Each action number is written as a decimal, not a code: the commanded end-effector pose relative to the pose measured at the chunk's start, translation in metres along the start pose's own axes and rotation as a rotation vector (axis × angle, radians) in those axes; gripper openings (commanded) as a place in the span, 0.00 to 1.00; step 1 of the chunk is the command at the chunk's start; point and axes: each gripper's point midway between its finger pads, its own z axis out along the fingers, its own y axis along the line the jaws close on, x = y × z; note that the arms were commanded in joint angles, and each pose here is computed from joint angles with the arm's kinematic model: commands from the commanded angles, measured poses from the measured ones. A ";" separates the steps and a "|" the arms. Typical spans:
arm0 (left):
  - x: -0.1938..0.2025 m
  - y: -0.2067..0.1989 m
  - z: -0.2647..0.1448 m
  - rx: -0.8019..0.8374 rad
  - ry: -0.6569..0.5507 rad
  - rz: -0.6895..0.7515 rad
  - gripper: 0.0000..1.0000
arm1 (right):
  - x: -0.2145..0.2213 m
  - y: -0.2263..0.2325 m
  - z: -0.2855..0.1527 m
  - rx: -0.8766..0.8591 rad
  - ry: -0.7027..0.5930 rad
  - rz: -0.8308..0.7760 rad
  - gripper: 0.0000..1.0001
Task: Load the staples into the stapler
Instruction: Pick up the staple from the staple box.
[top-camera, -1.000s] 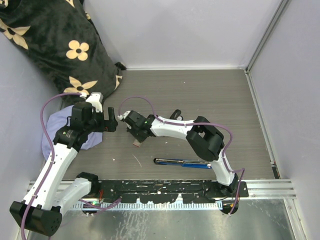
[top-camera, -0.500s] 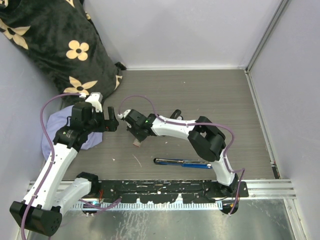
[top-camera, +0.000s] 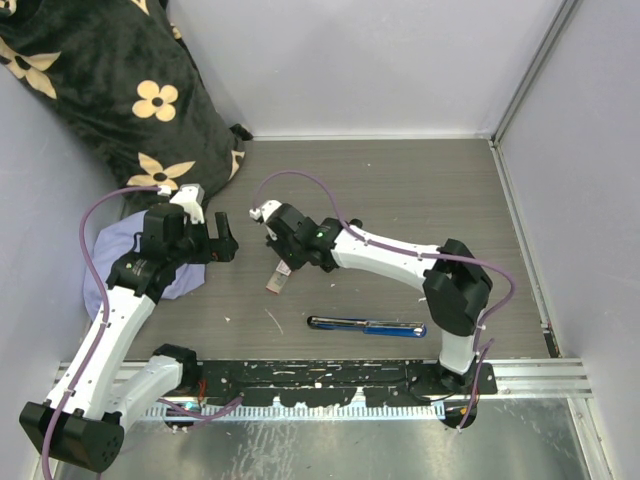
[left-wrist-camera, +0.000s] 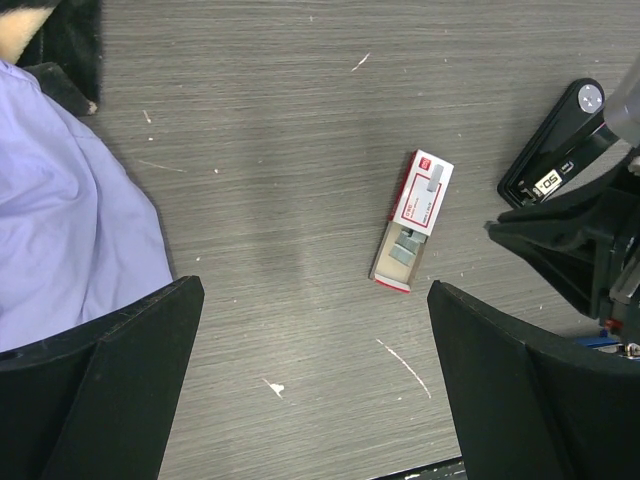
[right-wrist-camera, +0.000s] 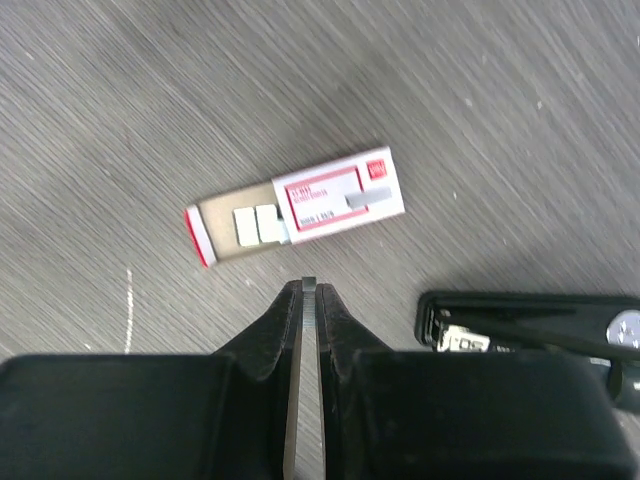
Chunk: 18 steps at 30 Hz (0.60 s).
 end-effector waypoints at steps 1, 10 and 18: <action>-0.023 -0.008 -0.005 0.028 -0.081 -0.005 0.98 | 0.021 -0.018 -0.015 0.080 0.030 -0.014 0.12; -0.022 -0.010 -0.005 0.039 -0.083 -0.007 0.98 | 0.068 -0.032 -0.014 0.155 0.122 0.003 0.12; -0.023 -0.010 -0.007 0.041 -0.089 -0.006 0.98 | 0.083 -0.044 -0.005 0.238 0.158 -0.014 0.12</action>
